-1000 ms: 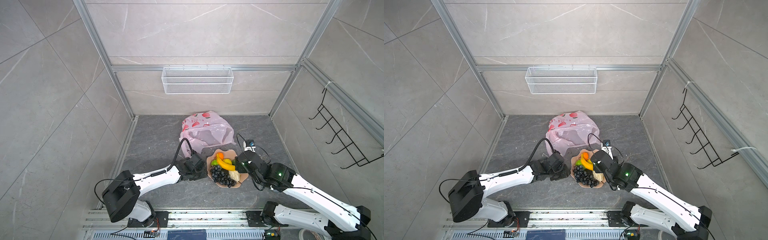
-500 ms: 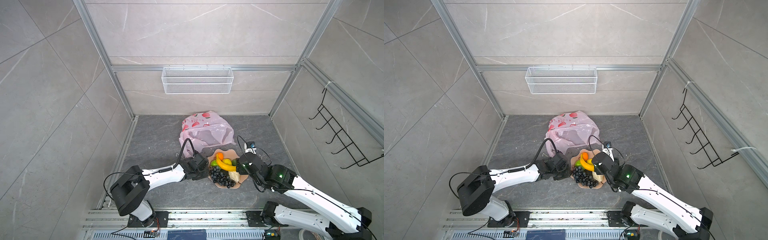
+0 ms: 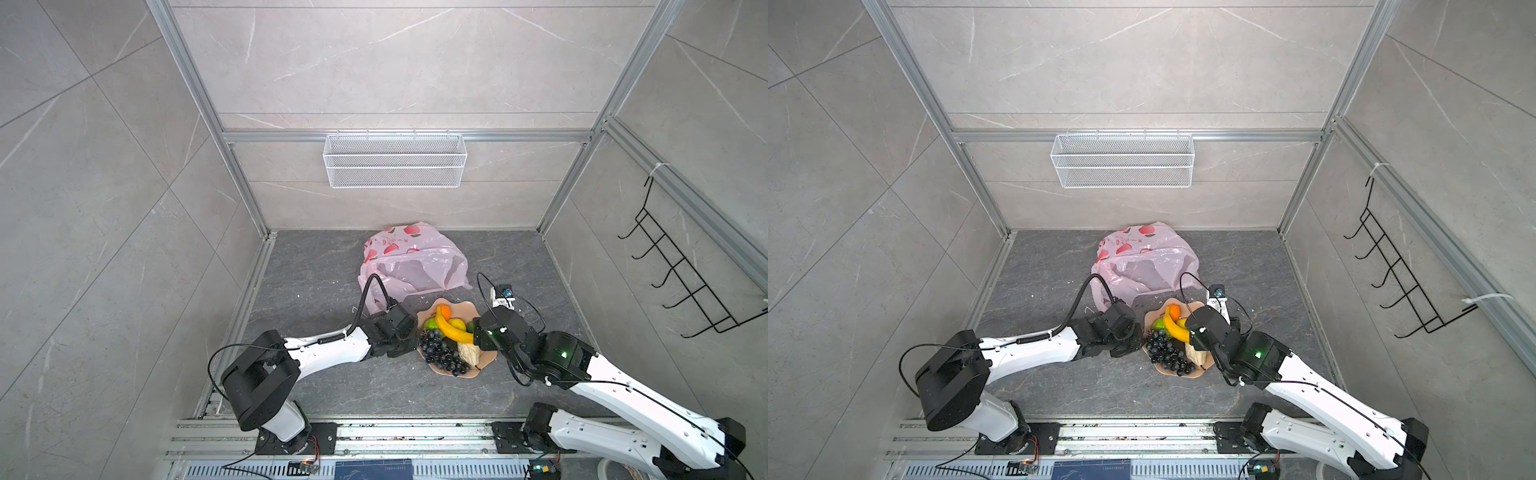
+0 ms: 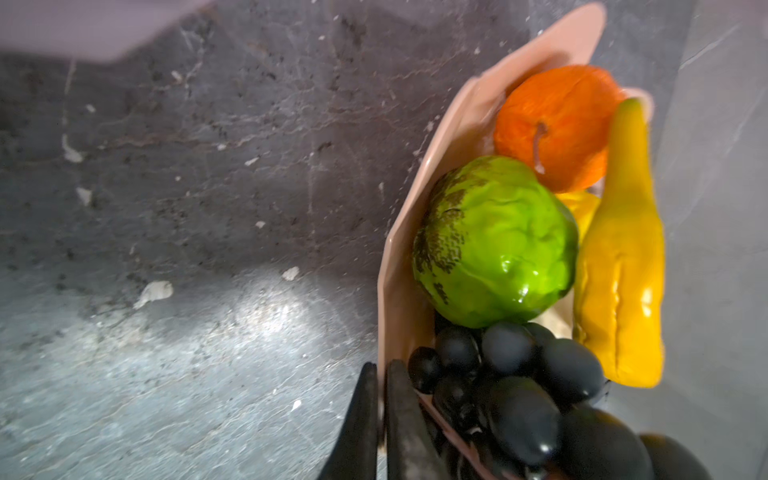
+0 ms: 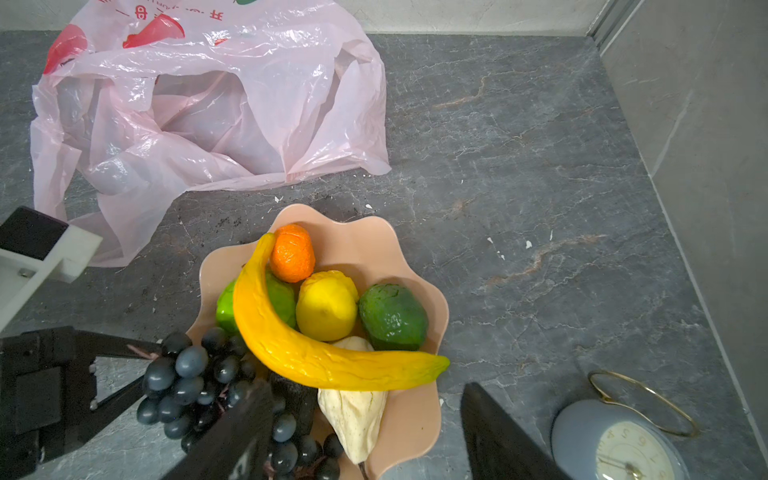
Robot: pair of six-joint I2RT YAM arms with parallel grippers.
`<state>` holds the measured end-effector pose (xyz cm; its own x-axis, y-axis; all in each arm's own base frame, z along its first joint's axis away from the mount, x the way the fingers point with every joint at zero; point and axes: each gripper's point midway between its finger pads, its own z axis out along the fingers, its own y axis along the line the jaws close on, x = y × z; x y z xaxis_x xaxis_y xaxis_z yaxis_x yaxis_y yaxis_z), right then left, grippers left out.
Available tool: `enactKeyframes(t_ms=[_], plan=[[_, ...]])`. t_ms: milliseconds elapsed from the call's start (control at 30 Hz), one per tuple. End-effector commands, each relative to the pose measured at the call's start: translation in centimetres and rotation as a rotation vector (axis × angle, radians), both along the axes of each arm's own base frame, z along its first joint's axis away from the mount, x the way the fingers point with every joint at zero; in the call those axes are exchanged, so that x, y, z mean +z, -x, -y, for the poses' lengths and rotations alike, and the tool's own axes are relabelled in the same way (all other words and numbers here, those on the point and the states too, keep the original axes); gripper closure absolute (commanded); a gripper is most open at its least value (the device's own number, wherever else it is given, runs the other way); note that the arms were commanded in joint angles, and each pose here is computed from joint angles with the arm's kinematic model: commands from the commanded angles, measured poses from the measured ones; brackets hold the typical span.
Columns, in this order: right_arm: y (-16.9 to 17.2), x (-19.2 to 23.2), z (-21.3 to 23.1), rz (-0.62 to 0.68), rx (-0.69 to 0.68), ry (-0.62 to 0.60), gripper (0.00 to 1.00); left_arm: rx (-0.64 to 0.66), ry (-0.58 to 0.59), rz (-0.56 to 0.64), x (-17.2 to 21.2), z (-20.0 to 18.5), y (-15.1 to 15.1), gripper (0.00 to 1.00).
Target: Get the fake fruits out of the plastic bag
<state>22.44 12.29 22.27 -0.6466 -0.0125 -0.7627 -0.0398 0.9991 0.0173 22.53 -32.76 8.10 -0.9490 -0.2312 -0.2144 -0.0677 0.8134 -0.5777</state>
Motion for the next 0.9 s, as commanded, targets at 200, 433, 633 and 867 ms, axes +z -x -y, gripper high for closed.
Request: enactKeyframes(t_ms=[200,433,633,867], plan=[[0.2,-0.3,0.9,-0.002,-0.034,0.025,0.26,0.102,-0.031,-0.013,-0.6,-4.5,-0.9,0.96],[0.0,-0.1,1.0,0.004,-0.046,0.040,0.26,0.153,-0.071,-0.022,-1.1,-8.9,-0.2,0.97],[-0.3,0.1,0.9,0.008,-0.049,0.043,0.26,0.203,-0.093,-0.023,-1.2,-12.7,0.9,0.96],[-0.6,0.3,0.3,0.005,-0.049,0.041,0.26,0.204,-0.083,-0.010,-0.8,-13.4,0.9,0.87]])
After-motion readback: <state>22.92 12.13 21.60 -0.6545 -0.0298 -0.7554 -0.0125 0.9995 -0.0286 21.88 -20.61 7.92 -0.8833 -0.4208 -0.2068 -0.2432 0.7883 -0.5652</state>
